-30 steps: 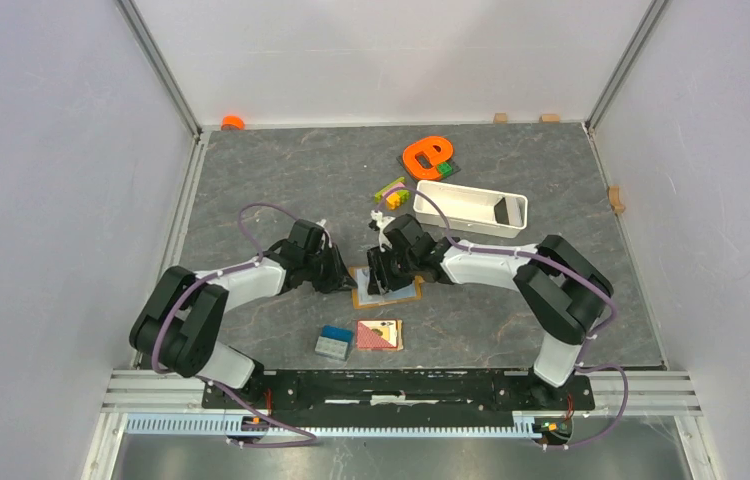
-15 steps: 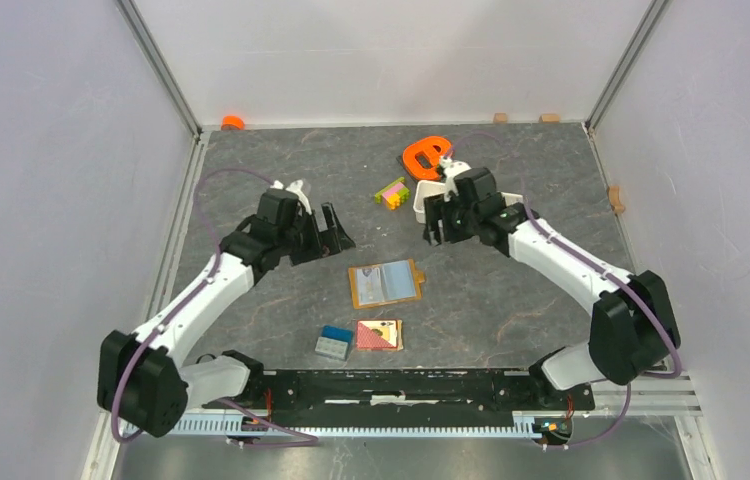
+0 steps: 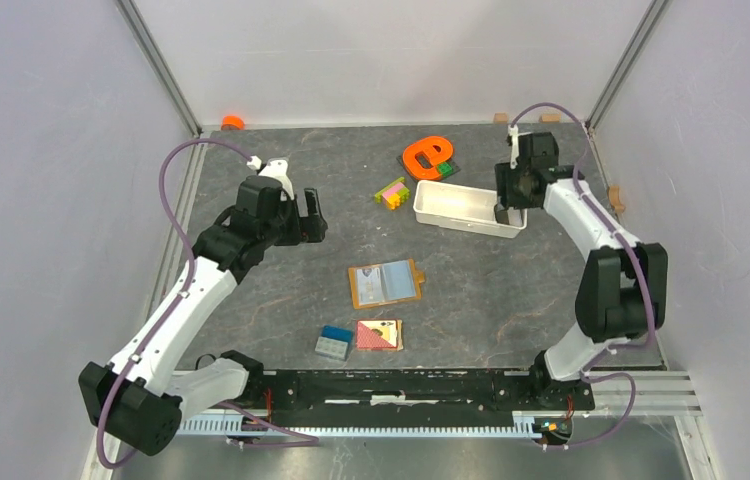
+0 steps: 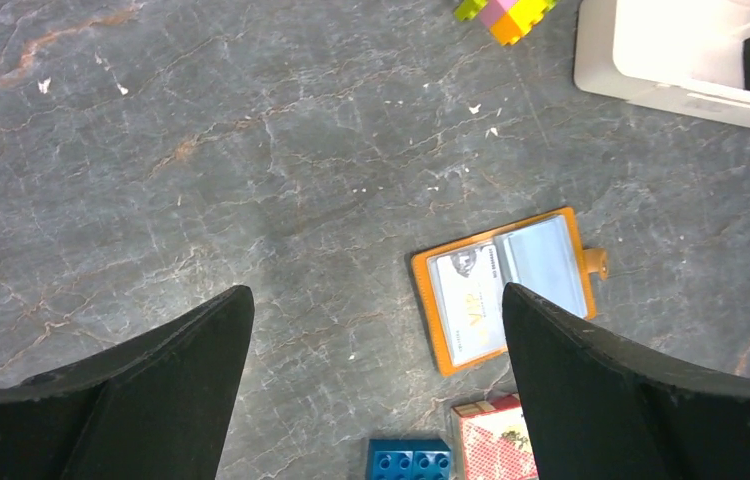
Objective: Put the credit cards into the card holder
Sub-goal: Pick up the credit card from the storage box.
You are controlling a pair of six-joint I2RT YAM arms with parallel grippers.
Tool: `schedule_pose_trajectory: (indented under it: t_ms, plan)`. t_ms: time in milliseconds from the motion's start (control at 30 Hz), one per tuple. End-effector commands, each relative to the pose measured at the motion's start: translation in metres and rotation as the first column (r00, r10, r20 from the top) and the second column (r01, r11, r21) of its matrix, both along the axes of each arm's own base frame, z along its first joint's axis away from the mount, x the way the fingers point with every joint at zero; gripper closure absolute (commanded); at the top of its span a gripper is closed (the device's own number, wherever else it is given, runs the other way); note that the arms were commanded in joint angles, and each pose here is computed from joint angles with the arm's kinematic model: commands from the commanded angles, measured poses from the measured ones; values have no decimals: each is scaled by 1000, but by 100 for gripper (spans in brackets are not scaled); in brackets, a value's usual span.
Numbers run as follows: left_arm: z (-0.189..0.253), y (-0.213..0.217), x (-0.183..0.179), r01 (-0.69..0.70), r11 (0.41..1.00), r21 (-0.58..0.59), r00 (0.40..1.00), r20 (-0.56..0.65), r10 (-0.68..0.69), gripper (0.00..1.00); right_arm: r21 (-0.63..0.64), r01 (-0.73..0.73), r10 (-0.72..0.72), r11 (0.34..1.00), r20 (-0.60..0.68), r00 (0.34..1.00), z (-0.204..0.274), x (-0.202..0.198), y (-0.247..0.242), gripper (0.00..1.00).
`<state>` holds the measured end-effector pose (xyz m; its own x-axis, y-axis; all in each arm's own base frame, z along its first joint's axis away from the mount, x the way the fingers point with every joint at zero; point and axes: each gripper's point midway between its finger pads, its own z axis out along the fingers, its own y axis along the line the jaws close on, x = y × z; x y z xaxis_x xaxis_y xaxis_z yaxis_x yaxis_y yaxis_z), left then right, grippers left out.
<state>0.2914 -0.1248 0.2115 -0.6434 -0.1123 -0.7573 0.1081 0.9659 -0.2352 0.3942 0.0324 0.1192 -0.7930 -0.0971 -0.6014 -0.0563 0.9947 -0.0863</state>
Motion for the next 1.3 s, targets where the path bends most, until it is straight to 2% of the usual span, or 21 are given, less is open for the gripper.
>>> schedule_pose_trajectory:
  t_ms: [0, 267, 500, 767, 1000, 1267]
  plan:
    - [-8, 10, 1, 3, 998, 68, 1000, 7, -4, 0, -31, -26, 26, 999, -13, 1000, 4, 26, -23, 38]
    - [-10, 10, 2, 6, 997, 71, 1000, 3, -6, 0, 20, -57, 57, 998, -35, 998, -13, 47, -23, 45]
    - [-12, 11, 1, 6, 997, 73, 1000, 1, -6, 0, 7, -45, 45, 999, -63, 997, -28, 52, -28, 49]
    - [-12, 12, 1, 6, 997, 76, 1000, 1, -6, 0, 24, -45, 48, 999, -124, 991, -53, 49, -26, 46]
    - [-12, 12, 1, 5, 997, 75, 1000, 0, -5, 0, 102, -86, 102, 991, -166, 981, -66, 45, -11, 43]
    - [-13, 14, 1, 0, 997, 75, 1000, 0, 0, 0, 163, -117, 135, 980, -99, 986, -40, 49, 2, 44]
